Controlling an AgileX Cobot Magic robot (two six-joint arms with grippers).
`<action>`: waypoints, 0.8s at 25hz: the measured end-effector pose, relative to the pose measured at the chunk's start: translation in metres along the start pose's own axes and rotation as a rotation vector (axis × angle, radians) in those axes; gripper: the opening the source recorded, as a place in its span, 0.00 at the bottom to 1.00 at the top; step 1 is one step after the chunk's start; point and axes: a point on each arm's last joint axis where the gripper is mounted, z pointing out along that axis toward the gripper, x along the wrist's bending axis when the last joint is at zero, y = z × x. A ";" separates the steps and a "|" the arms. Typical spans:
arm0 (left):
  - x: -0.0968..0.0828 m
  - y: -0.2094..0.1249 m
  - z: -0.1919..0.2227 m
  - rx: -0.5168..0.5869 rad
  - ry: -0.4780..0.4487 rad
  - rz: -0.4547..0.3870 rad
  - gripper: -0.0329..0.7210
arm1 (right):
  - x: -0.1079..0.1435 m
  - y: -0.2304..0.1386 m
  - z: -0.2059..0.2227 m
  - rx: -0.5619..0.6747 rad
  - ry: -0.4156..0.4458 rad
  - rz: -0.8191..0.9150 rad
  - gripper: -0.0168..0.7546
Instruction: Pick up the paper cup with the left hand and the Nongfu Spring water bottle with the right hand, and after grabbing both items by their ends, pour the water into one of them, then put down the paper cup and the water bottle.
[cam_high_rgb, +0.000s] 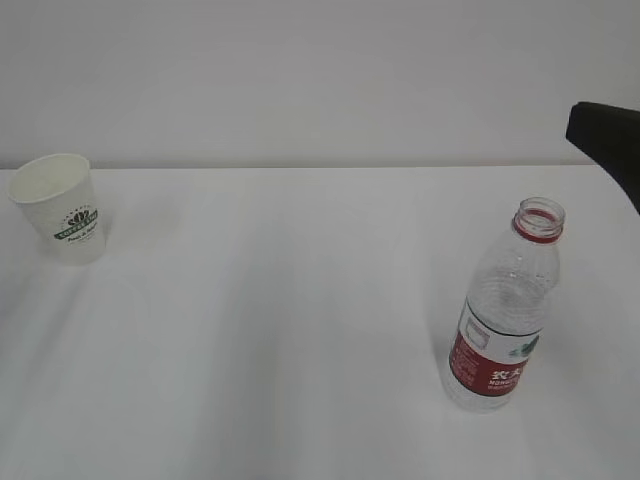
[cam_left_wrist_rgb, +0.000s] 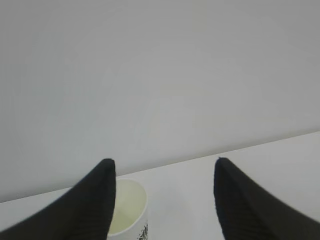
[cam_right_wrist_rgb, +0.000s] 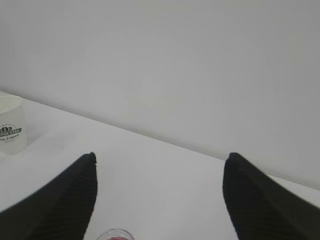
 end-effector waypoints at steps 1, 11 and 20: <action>0.000 0.000 0.000 0.000 0.000 0.000 0.64 | 0.000 -0.001 0.000 0.006 -0.005 -0.007 0.78; 0.000 0.000 0.000 0.002 0.000 0.000 0.64 | 0.001 -0.002 0.000 0.018 0.007 -0.065 0.78; 0.000 0.000 0.000 0.005 0.000 0.000 0.64 | 0.004 -0.003 0.000 0.024 0.049 -0.091 0.78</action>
